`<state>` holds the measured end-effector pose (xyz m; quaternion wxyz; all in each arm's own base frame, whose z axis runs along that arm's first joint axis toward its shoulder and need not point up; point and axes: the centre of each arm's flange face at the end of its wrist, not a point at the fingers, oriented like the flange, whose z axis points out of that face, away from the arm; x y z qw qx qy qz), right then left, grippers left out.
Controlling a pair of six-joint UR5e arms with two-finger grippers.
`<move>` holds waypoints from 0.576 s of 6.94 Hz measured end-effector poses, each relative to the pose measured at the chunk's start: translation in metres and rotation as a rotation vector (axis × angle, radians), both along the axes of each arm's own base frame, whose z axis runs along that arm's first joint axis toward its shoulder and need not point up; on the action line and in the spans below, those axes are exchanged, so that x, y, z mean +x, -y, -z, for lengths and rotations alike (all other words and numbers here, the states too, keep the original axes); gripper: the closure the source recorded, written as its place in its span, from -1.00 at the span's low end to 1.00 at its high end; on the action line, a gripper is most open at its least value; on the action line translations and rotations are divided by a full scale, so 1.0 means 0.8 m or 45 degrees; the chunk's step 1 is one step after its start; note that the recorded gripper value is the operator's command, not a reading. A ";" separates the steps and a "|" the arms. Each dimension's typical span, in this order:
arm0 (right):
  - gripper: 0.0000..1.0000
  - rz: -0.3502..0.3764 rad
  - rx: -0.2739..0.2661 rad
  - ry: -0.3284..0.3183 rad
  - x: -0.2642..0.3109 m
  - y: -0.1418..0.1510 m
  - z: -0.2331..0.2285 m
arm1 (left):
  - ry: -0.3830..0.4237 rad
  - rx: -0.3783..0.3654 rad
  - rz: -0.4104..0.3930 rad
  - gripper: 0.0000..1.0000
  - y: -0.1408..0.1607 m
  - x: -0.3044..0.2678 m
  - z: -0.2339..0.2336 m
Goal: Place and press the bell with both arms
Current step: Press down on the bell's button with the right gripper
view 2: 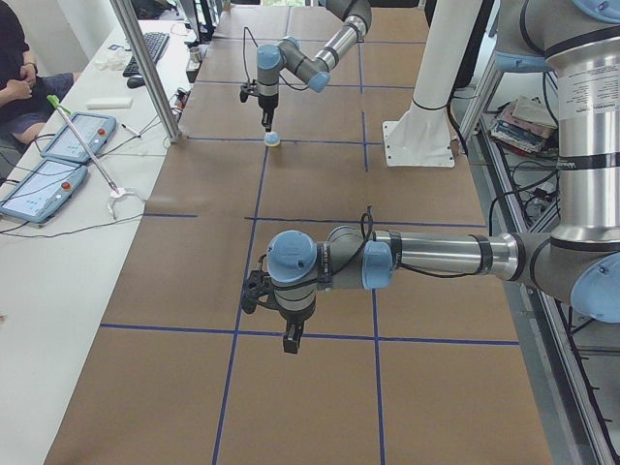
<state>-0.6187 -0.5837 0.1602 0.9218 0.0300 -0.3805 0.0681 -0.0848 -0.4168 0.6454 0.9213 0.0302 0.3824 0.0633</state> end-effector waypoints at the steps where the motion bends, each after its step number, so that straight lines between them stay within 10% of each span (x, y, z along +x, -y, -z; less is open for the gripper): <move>1: 1.00 -0.001 0.003 0.005 -0.001 0.000 0.006 | -0.001 -0.001 0.000 -1.00 0.000 0.000 0.000; 4: 1.00 0.009 -0.003 -0.009 -0.010 -0.006 -0.002 | -0.002 -0.001 0.000 -1.00 0.000 0.000 0.000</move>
